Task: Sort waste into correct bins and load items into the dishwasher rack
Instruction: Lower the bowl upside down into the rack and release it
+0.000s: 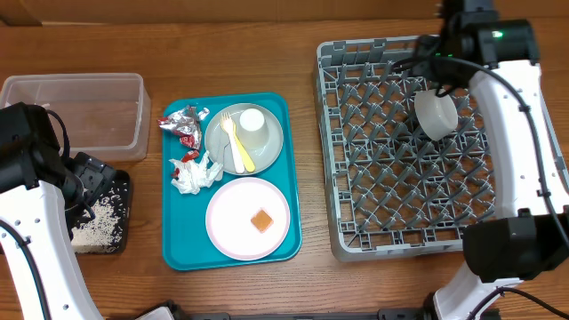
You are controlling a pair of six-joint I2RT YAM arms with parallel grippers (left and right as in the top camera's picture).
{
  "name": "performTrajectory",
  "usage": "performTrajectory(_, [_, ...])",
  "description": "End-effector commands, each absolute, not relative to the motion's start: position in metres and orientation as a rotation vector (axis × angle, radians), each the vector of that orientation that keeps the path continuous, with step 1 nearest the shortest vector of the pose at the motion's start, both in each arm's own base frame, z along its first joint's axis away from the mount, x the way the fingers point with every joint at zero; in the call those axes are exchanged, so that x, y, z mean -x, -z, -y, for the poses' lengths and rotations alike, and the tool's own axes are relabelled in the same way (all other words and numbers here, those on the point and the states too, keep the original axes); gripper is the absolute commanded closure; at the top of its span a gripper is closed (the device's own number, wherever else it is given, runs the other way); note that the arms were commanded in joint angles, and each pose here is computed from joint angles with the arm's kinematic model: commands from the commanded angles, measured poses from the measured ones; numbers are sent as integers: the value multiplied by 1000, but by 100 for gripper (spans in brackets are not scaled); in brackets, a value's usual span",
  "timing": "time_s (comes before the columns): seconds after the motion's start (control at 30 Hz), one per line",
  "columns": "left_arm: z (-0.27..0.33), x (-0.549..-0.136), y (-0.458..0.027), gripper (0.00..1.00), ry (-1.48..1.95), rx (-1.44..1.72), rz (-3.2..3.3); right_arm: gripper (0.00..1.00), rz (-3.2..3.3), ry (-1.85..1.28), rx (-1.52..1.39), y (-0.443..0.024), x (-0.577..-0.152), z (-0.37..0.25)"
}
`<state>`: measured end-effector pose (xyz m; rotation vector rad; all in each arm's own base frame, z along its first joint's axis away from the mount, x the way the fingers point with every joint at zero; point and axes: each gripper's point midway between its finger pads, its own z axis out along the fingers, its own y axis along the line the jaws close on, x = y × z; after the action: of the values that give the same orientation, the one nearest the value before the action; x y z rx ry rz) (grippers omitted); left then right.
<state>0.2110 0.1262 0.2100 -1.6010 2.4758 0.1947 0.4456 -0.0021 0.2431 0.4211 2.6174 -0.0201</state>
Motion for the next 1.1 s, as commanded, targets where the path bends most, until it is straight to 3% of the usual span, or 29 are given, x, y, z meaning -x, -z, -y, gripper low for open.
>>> performTrajectory(0.0, [-127, -210, -210, 0, -193, 1624, -2457, 53, -2603, 76, -649, -232, -436, 47])
performTrajectory(0.2, [-127, -210, -210, 0, -193, 1625, -2456, 92, -2687, -33, -768, -185, -421, 74])
performTrajectory(0.53, [-127, -210, -210, 0, -193, 1624, -2457, 92, -2730, -265, -677, -129, -426, 45])
performTrajectory(1.07, [-127, -210, -210, 0, -193, 1624, -2457, 96, -2706, -634, -514, -148, -438, -25])
